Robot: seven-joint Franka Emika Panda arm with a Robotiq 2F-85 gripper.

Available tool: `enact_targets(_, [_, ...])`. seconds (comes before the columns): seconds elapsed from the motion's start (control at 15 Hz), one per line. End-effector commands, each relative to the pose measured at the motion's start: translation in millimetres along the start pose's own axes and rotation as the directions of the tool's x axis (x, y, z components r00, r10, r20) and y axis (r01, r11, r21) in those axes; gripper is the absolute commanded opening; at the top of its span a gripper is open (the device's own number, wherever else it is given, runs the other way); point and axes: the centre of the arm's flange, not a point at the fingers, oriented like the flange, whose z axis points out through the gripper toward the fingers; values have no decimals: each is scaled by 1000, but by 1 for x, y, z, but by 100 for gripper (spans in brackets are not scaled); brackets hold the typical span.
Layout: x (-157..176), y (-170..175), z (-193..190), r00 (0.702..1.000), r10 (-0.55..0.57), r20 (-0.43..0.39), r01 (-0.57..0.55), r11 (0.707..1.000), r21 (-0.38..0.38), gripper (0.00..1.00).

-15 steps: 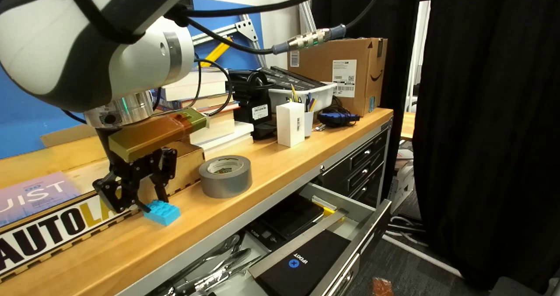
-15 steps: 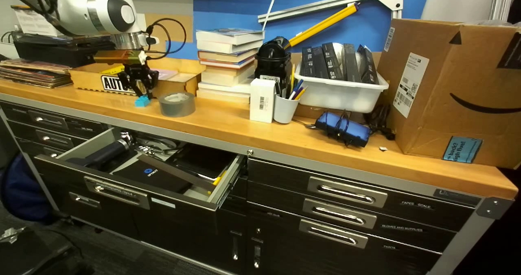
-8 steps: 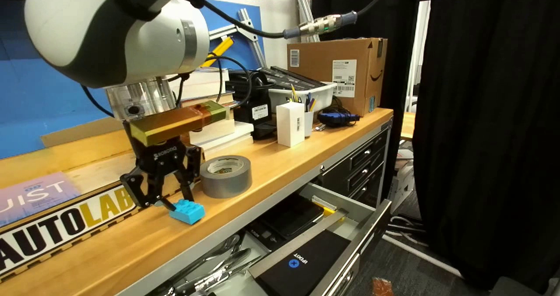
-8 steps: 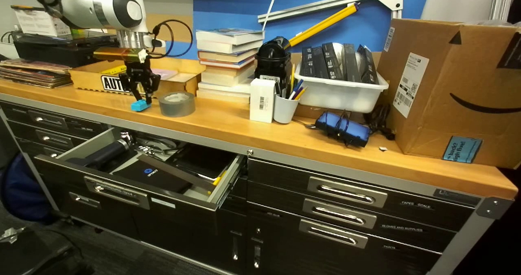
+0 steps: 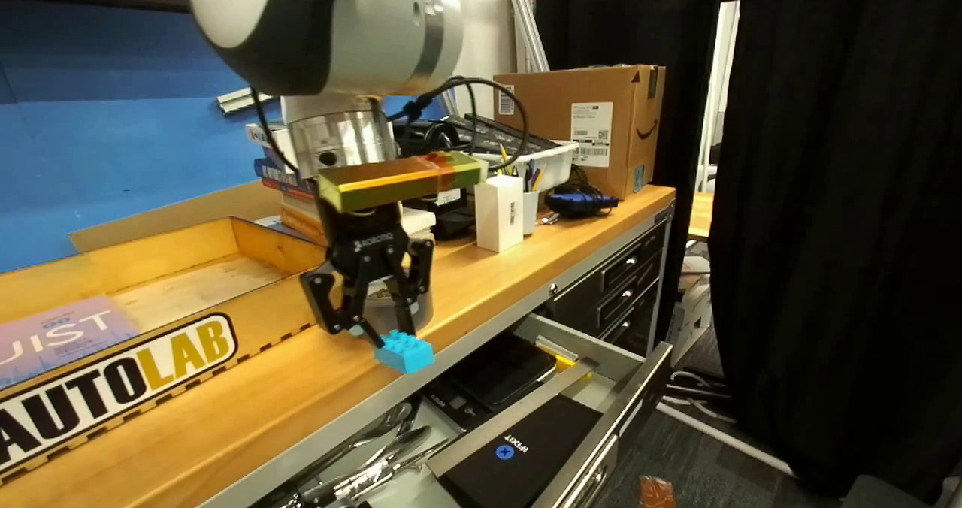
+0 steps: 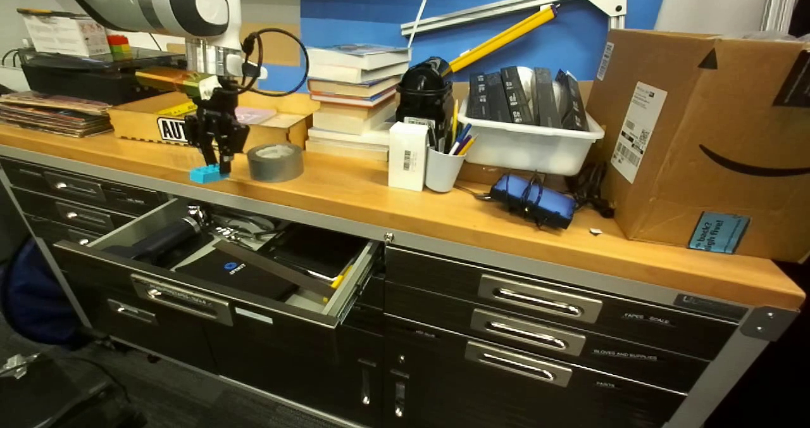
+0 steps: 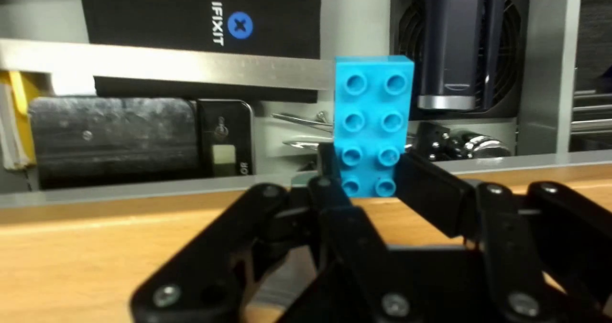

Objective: Put the blue lego brick in the open drawer then close the drawer

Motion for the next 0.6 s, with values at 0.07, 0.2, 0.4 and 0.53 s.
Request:
enact_targets(0.07, [-52, 101, 33, 974, 226, -15, -223, 968, 113, 16])
enact_targets(0.2, [-59, 135, 51, 949, 314, -17, -307, 938, 159, 16])
enact_targets(0.4, [-58, 163, 70, 909, 415, -38, -394, 886, 245, 18])
enact_targets(0.53, [-65, 168, 75, 903, 428, -31, -407, 878, 253, 63])
